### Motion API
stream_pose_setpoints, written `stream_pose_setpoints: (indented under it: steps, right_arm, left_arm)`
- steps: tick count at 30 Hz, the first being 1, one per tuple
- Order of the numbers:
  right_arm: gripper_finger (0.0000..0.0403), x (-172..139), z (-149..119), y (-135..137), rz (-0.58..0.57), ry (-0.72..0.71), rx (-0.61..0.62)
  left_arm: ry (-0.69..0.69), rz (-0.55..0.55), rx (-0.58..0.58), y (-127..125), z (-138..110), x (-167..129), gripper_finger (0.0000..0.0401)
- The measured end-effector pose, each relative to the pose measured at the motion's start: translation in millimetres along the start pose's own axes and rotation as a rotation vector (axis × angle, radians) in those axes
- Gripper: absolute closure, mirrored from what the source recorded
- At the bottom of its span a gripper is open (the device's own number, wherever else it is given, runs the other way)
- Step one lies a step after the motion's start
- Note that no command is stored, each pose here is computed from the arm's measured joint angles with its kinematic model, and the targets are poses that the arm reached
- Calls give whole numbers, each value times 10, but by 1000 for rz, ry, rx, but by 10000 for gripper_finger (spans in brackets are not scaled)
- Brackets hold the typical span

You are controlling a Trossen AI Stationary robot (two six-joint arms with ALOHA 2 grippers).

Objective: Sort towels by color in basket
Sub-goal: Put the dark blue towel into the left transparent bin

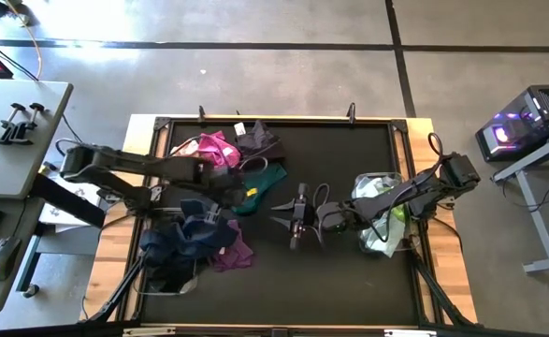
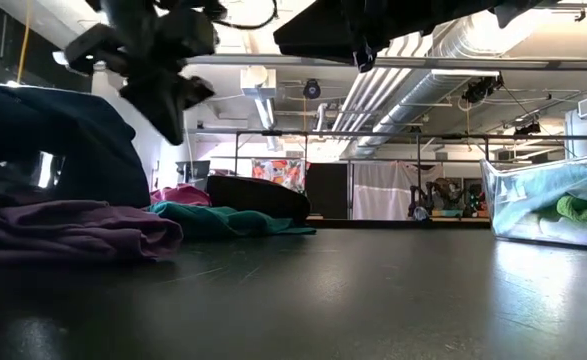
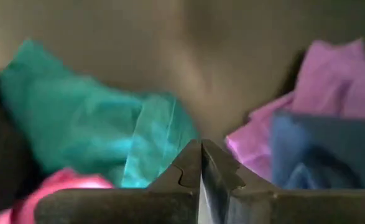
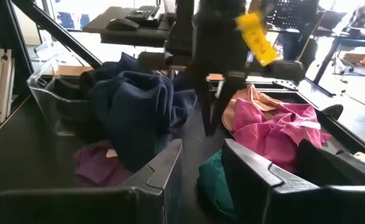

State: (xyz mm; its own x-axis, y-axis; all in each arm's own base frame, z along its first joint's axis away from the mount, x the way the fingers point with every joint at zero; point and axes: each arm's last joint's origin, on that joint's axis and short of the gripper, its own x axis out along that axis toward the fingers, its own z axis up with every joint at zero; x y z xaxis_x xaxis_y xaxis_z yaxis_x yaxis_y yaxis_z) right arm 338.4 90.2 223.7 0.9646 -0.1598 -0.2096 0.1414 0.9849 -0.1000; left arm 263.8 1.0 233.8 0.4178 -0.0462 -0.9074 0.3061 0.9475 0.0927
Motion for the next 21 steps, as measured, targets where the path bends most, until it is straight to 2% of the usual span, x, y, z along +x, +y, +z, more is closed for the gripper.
stream_pose_setpoints:
  steps: [4,6,11,15,21]
  right_arm:
    - [293,-1,-4,11,33,4,0]
    - [293,-1,-11,12,37,11,-4]
    - [293,2,-10,5,35,10,-4]
    - [293,3,-10,4,35,10,-4]
    - [293,3,-10,4,35,9,-4]
  left_arm:
    - [42,-183,-19,29,-41,178,401]
    - [36,-228,-19,-3,-44,149,401]
    - [43,-227,-35,-147,-96,-100,401]
    - [6,-148,-62,-286,-174,-435,401]
    - [36,-113,-189,-470,-414,-802,401]
